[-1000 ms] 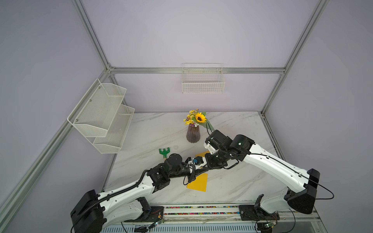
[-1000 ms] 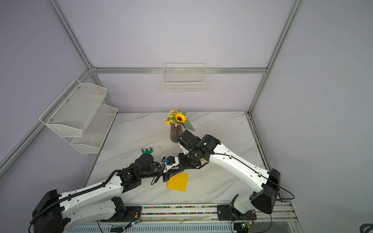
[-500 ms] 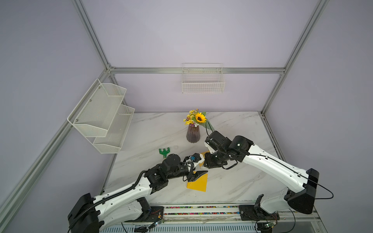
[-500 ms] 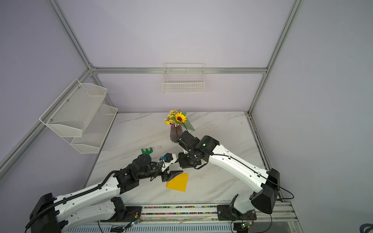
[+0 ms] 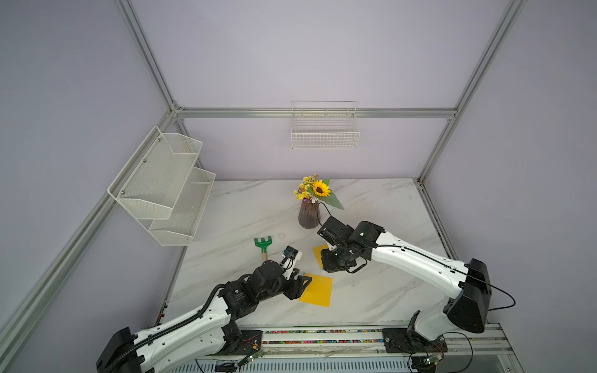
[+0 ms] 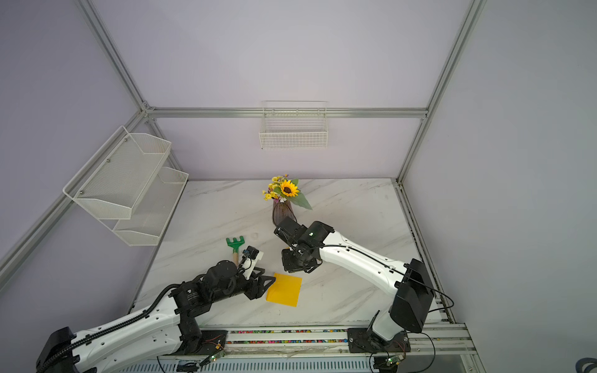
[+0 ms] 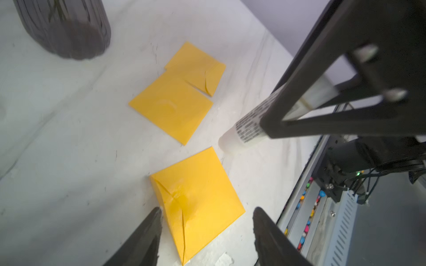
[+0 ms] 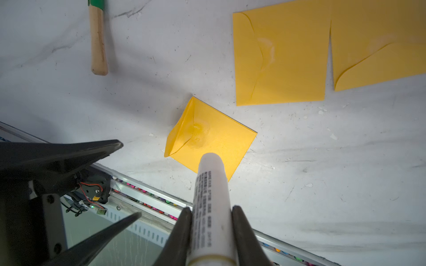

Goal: Seal the envelope with a glue stick
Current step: Adjust the glue stick, then apply the envelope at the center of the board.

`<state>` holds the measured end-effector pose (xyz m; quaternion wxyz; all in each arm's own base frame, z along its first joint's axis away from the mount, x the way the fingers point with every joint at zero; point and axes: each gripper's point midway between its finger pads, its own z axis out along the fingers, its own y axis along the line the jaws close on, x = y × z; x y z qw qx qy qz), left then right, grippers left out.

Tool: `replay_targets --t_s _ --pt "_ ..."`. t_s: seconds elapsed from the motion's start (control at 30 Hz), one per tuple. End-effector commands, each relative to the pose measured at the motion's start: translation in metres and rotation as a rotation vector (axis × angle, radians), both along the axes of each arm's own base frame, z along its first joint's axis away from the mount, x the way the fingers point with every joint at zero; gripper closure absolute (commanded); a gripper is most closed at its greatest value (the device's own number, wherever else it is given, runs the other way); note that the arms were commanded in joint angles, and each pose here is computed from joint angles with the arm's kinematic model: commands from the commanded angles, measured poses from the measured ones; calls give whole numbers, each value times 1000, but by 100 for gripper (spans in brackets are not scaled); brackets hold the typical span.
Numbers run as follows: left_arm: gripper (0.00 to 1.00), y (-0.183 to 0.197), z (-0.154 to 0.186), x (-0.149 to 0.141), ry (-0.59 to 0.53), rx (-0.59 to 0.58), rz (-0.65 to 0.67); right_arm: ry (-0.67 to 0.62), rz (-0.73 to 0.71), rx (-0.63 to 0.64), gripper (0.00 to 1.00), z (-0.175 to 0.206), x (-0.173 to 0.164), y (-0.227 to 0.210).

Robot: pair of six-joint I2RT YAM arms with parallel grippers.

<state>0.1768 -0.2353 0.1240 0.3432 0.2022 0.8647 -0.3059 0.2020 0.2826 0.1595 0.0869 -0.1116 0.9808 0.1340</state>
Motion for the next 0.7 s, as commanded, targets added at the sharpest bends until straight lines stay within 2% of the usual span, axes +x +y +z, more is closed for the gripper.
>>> replay_targets --t_s 0.0,0.17,0.37,0.67 --pt "43 0 -26 -12 154 13 43 -19 23 19 100 -7 3 11" --pt "49 -10 -58 -27 218 140 -10 3 34 8 100 -20 -1 17" --pt "58 -5 -88 -25 251 299 29 18 40 -4 100 -28 -4 19" --pt "75 0 -98 -25 264 342 55 29 43 -27 100 -34 -7 16"
